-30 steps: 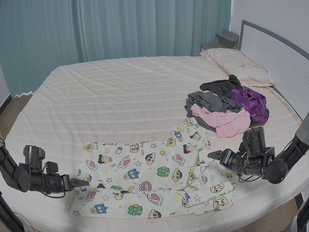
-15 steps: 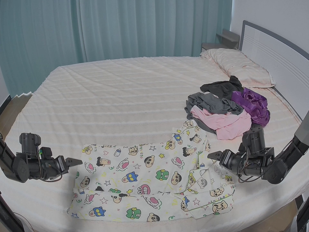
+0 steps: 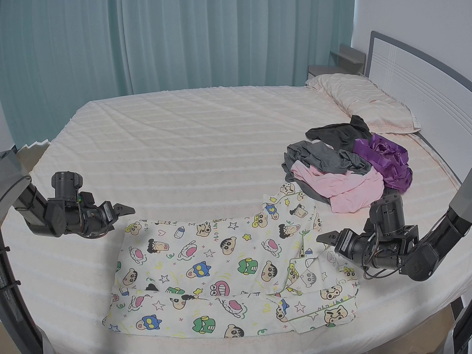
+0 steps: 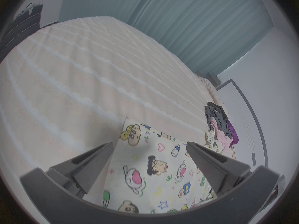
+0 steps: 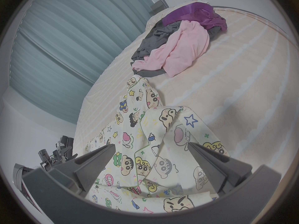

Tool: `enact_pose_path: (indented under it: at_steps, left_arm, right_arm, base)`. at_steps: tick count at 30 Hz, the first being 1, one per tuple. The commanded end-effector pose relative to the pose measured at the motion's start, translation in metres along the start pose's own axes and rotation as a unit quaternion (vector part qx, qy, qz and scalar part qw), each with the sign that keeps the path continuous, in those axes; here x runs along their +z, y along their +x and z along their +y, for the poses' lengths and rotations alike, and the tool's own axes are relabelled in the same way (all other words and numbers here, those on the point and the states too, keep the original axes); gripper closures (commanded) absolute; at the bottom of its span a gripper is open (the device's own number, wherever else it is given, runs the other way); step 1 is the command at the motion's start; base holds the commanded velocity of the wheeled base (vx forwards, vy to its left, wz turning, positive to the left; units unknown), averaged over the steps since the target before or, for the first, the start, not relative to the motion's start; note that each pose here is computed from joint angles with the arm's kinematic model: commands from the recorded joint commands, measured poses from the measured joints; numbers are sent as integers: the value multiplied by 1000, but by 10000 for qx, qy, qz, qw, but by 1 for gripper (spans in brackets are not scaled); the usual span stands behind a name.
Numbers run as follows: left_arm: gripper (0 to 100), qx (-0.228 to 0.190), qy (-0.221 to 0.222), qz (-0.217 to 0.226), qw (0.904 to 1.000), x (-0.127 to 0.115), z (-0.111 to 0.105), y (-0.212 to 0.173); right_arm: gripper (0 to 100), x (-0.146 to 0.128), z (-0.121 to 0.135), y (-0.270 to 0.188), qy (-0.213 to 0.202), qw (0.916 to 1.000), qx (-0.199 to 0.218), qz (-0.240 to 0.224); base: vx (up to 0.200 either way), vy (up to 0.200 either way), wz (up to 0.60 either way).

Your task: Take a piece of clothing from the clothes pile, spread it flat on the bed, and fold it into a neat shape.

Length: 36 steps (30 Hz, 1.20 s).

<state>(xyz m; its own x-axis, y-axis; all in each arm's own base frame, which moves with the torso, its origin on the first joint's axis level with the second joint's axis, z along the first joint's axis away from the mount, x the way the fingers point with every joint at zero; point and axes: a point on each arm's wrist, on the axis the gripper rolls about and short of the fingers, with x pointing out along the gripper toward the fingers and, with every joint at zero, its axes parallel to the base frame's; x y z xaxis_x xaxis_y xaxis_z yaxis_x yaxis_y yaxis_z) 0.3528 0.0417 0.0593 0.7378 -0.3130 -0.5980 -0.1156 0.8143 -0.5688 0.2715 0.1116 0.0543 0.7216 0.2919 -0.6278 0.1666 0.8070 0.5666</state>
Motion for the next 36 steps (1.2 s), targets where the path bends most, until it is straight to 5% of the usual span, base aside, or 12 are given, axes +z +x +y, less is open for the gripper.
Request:
enact_pose_path:
  at_steps: [1, 25, 26, 36]
  left_arm:
    - [0, 106, -107, 374, 9992, 9, 13, 55]
    - [0, 189, 266, 236, 9992, 16, 13, 89]
    - [100, 181, 260, 250, 9992, 15, 13, 90]
    - [100, 203, 227, 207, 9993, 18, 14, 88]
  right_arm:
    - [0, -2, -1, 2, -10, 10000, -34, 37]
    - [0, -3, -3, 6, -49, 9999, -84, 84]
    - [0, -3, -3, 7, -44, 9999, -83, 75]
    - [0, 20, -2, 17, -33, 9998, -29, -210]
  base:
    - [0, 0, 0]
    - [0, 0, 0]
    - [0, 0, 0]
    - [0, 0, 0]
